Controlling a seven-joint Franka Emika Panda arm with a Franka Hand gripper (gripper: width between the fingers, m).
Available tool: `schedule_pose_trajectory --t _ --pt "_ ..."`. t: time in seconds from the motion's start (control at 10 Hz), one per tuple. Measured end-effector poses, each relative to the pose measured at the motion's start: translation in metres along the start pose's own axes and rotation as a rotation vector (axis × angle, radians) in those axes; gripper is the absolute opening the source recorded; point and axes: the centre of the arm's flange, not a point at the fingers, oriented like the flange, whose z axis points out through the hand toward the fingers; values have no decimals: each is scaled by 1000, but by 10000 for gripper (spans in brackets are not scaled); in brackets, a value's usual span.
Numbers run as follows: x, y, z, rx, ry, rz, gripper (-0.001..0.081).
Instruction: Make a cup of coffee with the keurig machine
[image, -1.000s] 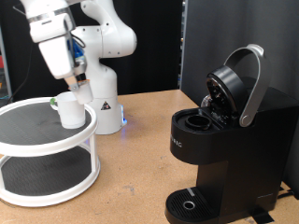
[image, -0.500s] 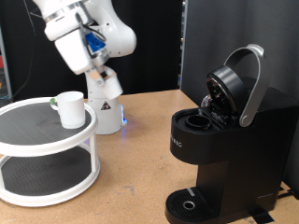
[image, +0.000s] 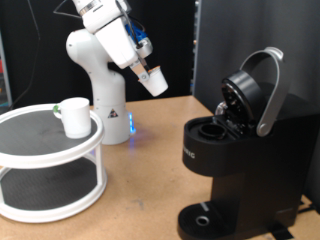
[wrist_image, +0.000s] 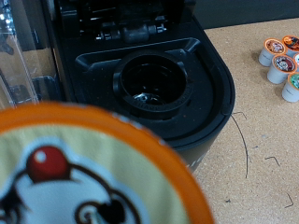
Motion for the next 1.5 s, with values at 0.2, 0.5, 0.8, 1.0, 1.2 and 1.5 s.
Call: schedule_pose_trajectory --t 0.2,0.5,0.8,1.0,1.2,1.5 --pt "-1 0 1 4 0 -21 436" --pt "20 -9 4 12 -17 -54 436" --pt "54 -9 14 7 -42 -65 436" --pt "69 -6 26 24 -77 -79 436" --pt "77 -6 38 36 -103 -89 436" --pt "81 -11 44 23 -101 -74 436"
